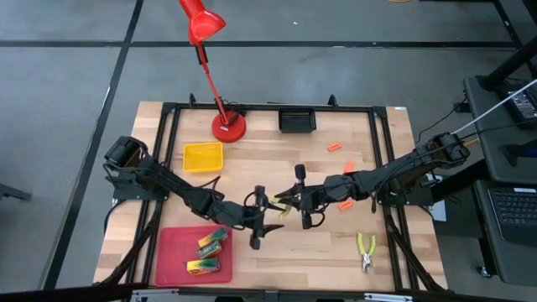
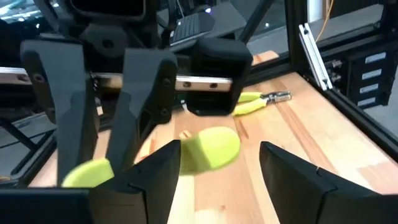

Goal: Pick & Place School Supplies
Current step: Put the top hole puncher into the yellow bin

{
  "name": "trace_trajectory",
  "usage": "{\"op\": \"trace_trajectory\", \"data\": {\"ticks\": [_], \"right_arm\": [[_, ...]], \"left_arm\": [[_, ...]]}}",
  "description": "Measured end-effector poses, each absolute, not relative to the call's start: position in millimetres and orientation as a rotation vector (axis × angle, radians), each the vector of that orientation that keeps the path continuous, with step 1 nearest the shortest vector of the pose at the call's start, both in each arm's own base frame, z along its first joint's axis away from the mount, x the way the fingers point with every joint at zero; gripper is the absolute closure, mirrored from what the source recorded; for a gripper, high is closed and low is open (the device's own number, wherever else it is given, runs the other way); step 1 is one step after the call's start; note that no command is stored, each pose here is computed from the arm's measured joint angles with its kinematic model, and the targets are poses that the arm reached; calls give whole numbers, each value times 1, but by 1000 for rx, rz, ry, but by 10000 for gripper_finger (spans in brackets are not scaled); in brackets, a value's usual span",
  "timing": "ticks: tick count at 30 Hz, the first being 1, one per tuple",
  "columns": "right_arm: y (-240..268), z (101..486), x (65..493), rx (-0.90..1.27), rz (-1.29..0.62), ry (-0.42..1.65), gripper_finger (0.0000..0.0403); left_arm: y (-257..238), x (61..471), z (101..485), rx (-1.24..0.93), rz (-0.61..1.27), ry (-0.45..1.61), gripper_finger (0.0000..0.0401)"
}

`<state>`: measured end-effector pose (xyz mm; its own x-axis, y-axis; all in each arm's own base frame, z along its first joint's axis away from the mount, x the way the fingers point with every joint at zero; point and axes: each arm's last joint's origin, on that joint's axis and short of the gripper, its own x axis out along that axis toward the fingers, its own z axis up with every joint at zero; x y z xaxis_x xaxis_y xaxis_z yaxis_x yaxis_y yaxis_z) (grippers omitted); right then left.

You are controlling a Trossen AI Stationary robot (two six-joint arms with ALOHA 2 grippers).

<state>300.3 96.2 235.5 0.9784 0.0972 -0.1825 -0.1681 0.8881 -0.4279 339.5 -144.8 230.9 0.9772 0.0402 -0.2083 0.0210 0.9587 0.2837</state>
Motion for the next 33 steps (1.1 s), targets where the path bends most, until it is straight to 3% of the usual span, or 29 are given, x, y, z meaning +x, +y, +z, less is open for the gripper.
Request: {"op": "trace_trajectory", "data": {"ticks": [10,20,24,33], "right_arm": [[96,235,300,-464,140,161,363],[96,234,300,-471,138,170,363],[97,235,300,-474,186,152,357],[97,243,301,-427,151,82,150]], "left_arm": [[-138,343,231,257,20,211,248],[-136,343,230,250,35,224,364],[-137,342,230,253,28,229,370],[-140,341,228,246,17,245,371]]}}
